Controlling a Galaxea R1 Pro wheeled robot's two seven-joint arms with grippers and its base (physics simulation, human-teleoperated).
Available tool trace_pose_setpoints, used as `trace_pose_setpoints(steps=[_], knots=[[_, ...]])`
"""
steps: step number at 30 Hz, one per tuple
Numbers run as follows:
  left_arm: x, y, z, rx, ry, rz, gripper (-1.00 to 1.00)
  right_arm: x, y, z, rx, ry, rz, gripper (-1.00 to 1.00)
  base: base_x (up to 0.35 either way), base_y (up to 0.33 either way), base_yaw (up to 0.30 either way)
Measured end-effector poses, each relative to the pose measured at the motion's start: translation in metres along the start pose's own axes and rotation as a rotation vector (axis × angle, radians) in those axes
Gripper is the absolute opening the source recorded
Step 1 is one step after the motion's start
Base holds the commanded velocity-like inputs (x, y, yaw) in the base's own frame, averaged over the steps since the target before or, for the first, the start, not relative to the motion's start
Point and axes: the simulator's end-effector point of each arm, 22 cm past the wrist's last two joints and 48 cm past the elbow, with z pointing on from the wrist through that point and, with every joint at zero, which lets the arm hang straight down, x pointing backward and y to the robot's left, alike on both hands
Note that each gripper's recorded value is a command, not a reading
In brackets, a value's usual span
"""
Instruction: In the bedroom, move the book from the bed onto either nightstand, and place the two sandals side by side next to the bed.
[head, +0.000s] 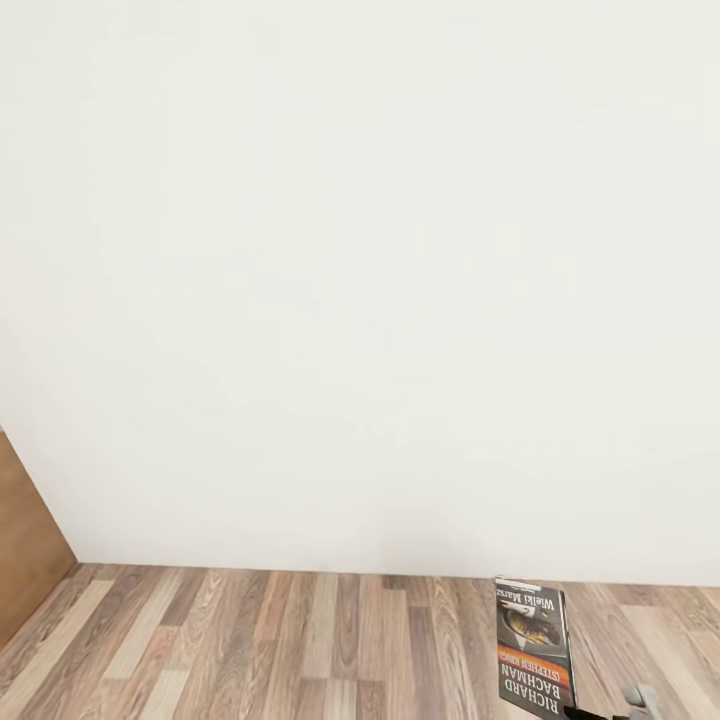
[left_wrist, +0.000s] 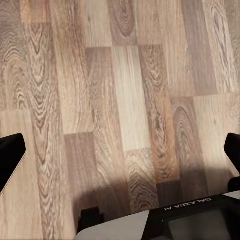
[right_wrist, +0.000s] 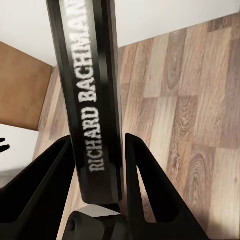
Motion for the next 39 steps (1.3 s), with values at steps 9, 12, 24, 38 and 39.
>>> trace_pose_setpoints(steps=[9, 12, 24, 38, 39], knots=[[0.0000, -0.0001, 0.0001, 0.000, 0.000, 0.000, 1.00, -0.0001, -0.0001, 0.0000, 0.000, 0.000, 0.000, -1.00, 0.279, 0.000, 0.000], [0.0000, -0.0001, 0.0003, 0.001, 0.000, 0.000, 1.00, -0.0010, -0.0003, 0.0001, 0.000, -0.004, 0.001, -1.00, 0.062, 0.000, 0.000], [0.0000, -0.0001, 0.0000, 0.000, 0.000, 0.000, 1.00, -0.0009, -0.0001, -0.0001, 0.000, -0.004, 0.001, -1.00, 0.102, 0.000, 0.000], [0.0000, -0.0001, 0.0000, 0.000, 0.000, 0.000, 1.00, -0.0004, 0.0000, 0.0000, 0.000, -0.002, 0.000, -1.00, 0.309, 0.000, 0.000], [0.0000, -0.0001, 0.0000, 0.000, 0.000, 0.000, 1.00, -0.0005, -0.0001, 0.0000, 0.000, -0.002, 0.001, -1.00, 0.218, 0.000, 0.000]])
